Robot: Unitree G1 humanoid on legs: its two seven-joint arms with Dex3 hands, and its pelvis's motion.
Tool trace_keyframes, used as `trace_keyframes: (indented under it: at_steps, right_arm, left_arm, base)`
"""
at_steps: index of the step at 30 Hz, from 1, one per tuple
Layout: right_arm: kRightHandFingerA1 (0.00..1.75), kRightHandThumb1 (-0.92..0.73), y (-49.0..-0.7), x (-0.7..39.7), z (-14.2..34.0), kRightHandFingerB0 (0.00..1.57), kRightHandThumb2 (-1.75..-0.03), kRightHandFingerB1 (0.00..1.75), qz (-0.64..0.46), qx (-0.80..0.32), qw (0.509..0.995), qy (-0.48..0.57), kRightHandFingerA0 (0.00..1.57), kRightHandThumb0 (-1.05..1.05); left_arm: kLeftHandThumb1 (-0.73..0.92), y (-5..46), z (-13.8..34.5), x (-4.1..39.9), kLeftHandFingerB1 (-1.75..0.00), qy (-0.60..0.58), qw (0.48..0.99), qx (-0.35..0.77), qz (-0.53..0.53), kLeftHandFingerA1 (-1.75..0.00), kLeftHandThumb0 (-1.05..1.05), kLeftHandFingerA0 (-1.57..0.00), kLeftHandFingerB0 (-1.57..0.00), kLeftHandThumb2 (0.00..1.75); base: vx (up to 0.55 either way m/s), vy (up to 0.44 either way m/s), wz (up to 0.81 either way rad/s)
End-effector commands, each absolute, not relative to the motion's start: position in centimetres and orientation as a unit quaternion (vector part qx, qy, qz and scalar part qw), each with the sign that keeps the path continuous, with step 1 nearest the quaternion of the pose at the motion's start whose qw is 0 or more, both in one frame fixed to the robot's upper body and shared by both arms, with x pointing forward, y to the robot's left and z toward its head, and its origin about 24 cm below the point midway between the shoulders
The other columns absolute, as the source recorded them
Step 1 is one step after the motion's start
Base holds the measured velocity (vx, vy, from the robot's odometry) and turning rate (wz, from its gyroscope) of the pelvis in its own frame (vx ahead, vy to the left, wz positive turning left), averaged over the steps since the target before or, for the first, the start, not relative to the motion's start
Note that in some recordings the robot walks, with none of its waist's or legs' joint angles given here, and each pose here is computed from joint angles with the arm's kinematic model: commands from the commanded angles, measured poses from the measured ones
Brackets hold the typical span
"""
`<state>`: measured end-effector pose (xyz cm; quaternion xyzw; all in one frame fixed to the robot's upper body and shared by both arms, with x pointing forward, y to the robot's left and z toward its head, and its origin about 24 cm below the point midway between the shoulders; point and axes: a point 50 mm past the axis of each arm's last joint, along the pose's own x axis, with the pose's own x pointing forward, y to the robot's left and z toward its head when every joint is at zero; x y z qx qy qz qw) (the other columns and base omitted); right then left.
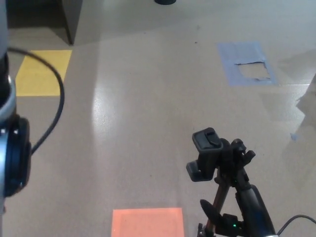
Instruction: A phone stand is kept on the floor and the robot uses both its hands to grab it and uses its left hand to extend the phone stand by pulling it upwards
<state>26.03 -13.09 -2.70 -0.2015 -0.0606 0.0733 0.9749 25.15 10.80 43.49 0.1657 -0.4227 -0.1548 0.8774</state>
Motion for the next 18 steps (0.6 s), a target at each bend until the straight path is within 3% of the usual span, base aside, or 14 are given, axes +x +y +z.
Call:
trace_keyframes:
  at_steps: [1, 2, 3, 6, 9, 10, 11, 12, 14, 15, 18]
  right_arm:
    - [0.79, -0.78, -15.6, 26.2, -0.7, 0.0, -0.67, 0.45, 0.08, -0.262, 0.957, -0.098, 0.11, -1.05]
    - [0.79, -0.78, -15.6, 26.2, -0.7, 0.0, -0.67, 0.45, 0.08, -0.262, 0.957, -0.098, 0.11, -1.05]
    - [0.75, -0.76, -16.3, 26.3, -0.3, 0.0, -0.67, 0.32, 0.08, -0.262, 0.957, -0.1, 0.02, -1.05]
    - [0.75, -0.76, -16.8, 26.1, -0.1, 0.0, -0.66, 0.38, 0.082, -0.258, 0.958, -0.098, 0.01, -1.05]
    - [0.69, -0.75, -17.9, 25.2, -0.4, 0.0, -0.67, 0.28, 0.078, -0.262, 0.957, -0.094, 0.0, -1.05]
    - [0.5, -0.53, -18.4, 24.6, -0.4, 0.0, -1.04, 0.38, 0.074, -0.27, 0.955, -0.092, 0.0, -1.05]
    - [0.6, -0.79, -18.8, 24.3, -0.3, 0.0, -0.75, 0.16, 0.073, -0.282, 0.952, -0.093, 0.0, -1.05]
    - [0.53, -0.79, -19.1, 24.1, -0.3, 0.0, -0.7, 0.13, 0.071, -0.293, 0.949, -0.097, 0.0, -1.05]
    - [0.31, -0.86, -19.5, 23.8, -0.2, 0.0, -0.73, 0.03, 0.068, -0.309, 0.943, -0.1, 0.0, -1.05]
    - [0.31, -0.86, -19.6, 23.7, -0.1, 0.0, -0.73, 0.03, 0.069, -0.313, 0.942, -0.1, 0.0, -1.05]
    - [0.06, -0.85, -20.0, 23.1, -0.1, 0.0, -0.76, 0.0, 0.076, -0.321, 0.939, -0.096, 0.0, -1.05]
  left_arm:
    - [0.81, 13.9, 33.0, 24.8, -0.01, -0.361, 0.912, 0.177, -0.081, -0.09, -1.05, 0.0, 0.0, 1.23]
    - [0.81, 13.9, 33.0, 24.8, -0.01, -0.361, 0.912, 0.177, -0.081, -0.09, -1.05, 0.0, 0.0, 1.23]
    - [0.82, 14.5, 29.9, 24.4, 0.0, -0.332, 0.926, 0.161, -0.078, -0.09, -1.05, 0.0, 0.0, 1.23]
    - [0.81, 15.0, 27.2, 23.8, 0.0, -0.301, 0.941, 0.139, -0.075, -0.09, -1.05, 0.0, 0.0, 1.23]
    - [0.73, 15.6, 21.0, 21.7, -0.08, -0.216, 0.967, 0.12, -0.059, -0.09, -0.99, 0.0, 0.0, 1.21]
    - [0.72, 16.1, 17.7, 20.0, -0.13, -0.179, 0.974, 0.129, -0.049, -0.16, -0.92, 0.0, 0.0, 1.2]
    - [0.76, 16.3, 16.3, 19.2, -0.12, -0.163, 0.977, 0.133, -0.039, -0.12, -0.97, 0.0, 0.0, 1.2]
    - [0.76, 16.7, 15.2, 18.4, -0.11, -0.146, 0.98, 0.134, -0.033, -0.1, -0.97, 0.0, 0.0, 1.21]
    - [0.74, 17.6, 13.6, 17.4, -0.15, -0.125, 0.984, 0.122, -0.029, -0.14, -0.9, 0.0, 0.0, 1.19]
    - [0.74, 17.8, 13.0, 17.0, -0.15, -0.118, 0.986, 0.116, -0.025, -0.14, -0.9, 0.0, 0.0, 1.19]
    - [0.76, 19.2, 10.8, 15.4, -0.12, -0.08, 0.992, 0.1, -0.005, -0.09, -0.96, 0.0, 0.0, 1.2]
  base:
    - [0.0, 0.0, 0.0]
    - [0.0, 0.0, 0.0]
    - [0.0, 0.0, 0.0]
    - [0.0, 0.0, 0.0]
    - [0.0, 0.0, 0.0]
    - [0.0, 0.0, 0.0]
    - [0.0, 0.0, 0.0]
    - [0.0, 0.0, 0.0]
    - [0.0, 0.0, 0.0]
    - [0.0, 0.0, 0.0]
    - [0.0, 0.0, 0.0]
